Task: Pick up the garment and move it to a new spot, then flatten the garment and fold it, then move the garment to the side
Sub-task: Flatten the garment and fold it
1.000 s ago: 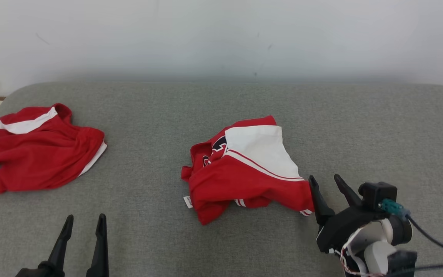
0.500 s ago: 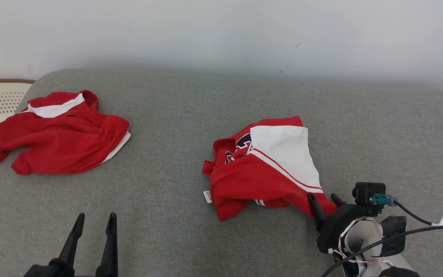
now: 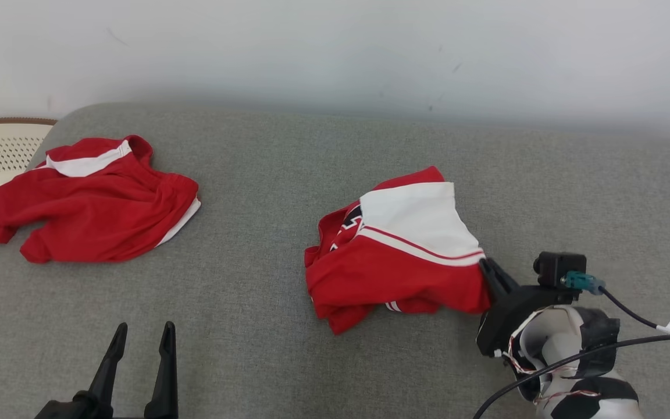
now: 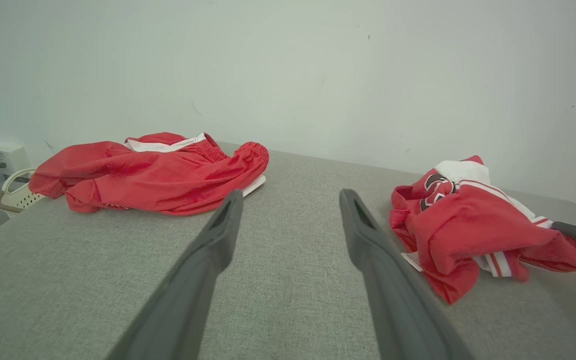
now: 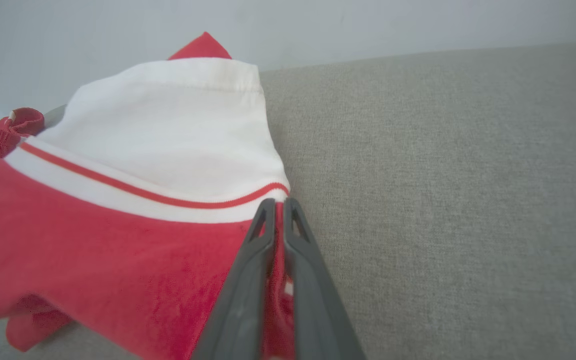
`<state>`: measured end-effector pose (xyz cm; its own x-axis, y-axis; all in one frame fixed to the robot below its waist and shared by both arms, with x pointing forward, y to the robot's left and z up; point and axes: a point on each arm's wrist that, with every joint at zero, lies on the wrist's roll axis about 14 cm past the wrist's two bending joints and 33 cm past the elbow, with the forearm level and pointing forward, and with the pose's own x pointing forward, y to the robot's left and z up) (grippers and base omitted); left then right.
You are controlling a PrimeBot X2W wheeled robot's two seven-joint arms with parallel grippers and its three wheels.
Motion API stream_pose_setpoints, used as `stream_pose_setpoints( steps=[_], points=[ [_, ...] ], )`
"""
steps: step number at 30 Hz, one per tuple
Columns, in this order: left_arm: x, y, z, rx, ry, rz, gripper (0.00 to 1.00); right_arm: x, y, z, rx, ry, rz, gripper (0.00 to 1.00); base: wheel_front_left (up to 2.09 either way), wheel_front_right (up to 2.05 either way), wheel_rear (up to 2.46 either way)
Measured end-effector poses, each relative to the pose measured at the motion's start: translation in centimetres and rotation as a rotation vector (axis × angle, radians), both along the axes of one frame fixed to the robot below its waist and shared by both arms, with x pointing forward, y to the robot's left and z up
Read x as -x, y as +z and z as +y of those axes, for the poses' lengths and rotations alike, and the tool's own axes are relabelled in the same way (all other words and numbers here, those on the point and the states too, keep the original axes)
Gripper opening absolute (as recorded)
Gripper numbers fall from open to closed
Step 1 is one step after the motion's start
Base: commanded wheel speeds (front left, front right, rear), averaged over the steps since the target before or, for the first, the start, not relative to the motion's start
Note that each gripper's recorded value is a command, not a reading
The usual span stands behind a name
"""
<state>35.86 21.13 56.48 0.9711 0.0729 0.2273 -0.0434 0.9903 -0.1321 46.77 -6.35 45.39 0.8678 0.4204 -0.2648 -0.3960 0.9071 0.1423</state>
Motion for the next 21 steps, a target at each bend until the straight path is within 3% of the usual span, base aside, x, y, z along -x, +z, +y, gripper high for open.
stream_pose_setpoints(
  steps=[10, 21],
  points=[
    [0.1, 0.2, -0.3, 0.013, -0.002, -0.010, 1.00, -2.6, 8.8, -0.9, 0.016, 0.022, -0.333, 0.00, 0.00, 0.00, 0.00],
    [-0.4, 0.4, -1.4, 0.021, -0.032, -0.021, 1.00, -3.3, 19.6, -5.3, 0.105, -0.028, -0.664, 0.00, 0.00, 0.00, 0.00]
  ],
)
